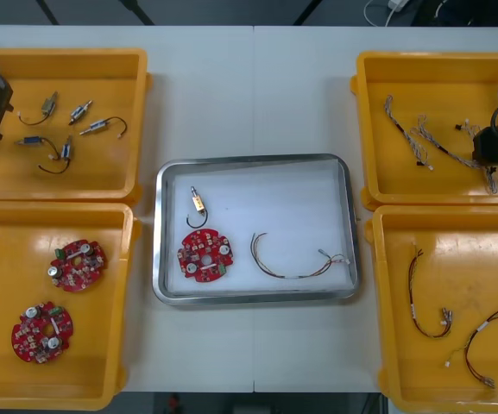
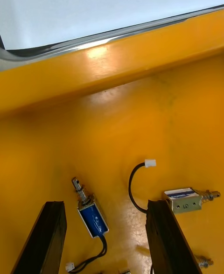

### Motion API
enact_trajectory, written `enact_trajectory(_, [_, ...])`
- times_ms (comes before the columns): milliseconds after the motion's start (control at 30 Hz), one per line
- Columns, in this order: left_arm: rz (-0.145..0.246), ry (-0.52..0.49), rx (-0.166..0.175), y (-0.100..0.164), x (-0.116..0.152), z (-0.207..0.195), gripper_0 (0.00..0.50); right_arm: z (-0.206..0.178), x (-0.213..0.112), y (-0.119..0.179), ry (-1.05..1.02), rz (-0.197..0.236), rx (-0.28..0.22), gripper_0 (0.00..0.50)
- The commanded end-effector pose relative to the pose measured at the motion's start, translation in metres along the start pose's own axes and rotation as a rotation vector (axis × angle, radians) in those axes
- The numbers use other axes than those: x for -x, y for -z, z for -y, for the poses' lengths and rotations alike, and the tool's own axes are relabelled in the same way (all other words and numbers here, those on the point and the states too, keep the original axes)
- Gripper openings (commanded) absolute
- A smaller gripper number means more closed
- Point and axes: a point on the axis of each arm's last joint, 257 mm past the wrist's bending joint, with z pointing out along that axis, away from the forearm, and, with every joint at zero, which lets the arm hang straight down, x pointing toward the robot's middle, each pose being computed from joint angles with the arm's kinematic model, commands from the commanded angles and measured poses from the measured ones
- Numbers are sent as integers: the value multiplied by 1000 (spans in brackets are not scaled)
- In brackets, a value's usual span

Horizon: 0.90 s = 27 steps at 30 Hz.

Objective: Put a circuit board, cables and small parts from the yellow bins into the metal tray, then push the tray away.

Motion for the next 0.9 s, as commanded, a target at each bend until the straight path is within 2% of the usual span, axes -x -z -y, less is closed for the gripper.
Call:
enact_trajectory(33, [0, -42, -52, 5, -7, 26, 500, -12, 20, 8, 58, 34, 15, 140])
enact_trajectory(67, [-1, -44, -51, 3, -9, 26, 500, -11, 20, 8, 57, 34, 15, 73])
enact_trajectory(100, [-3, -44, -50, 3, -10, 25, 500, -11, 19, 8, 60, 32, 13, 41])
enact_trajectory(167, [-8, -40, -51, 3, -11, 25, 500, -13, 19, 7, 60, 32, 16, 27])
enact_trajectory(200, [-11, -40, -51, 3, -12, 26, 500, -12, 19, 8, 61, 32, 14, 0])
enact_trajectory(333, [-27, -55, -47, -1, -23, 25, 500, -13, 22, 9, 70, 37, 16, 0])
enact_trajectory(500, [-24, -89, -35, -6, -30, 21, 500, -9, 35, 22, 91, 49, 11, 0])
enact_trajectory(700, [-38, -111, -16, -14, -43, 14, 500, -7, 41, 54, 100, -11, 20, 0])
enact_trajectory(900, [-45, -126, -5, -19, -50, 8, 500, -11, 40, 81, 131, -50, 18, 0])
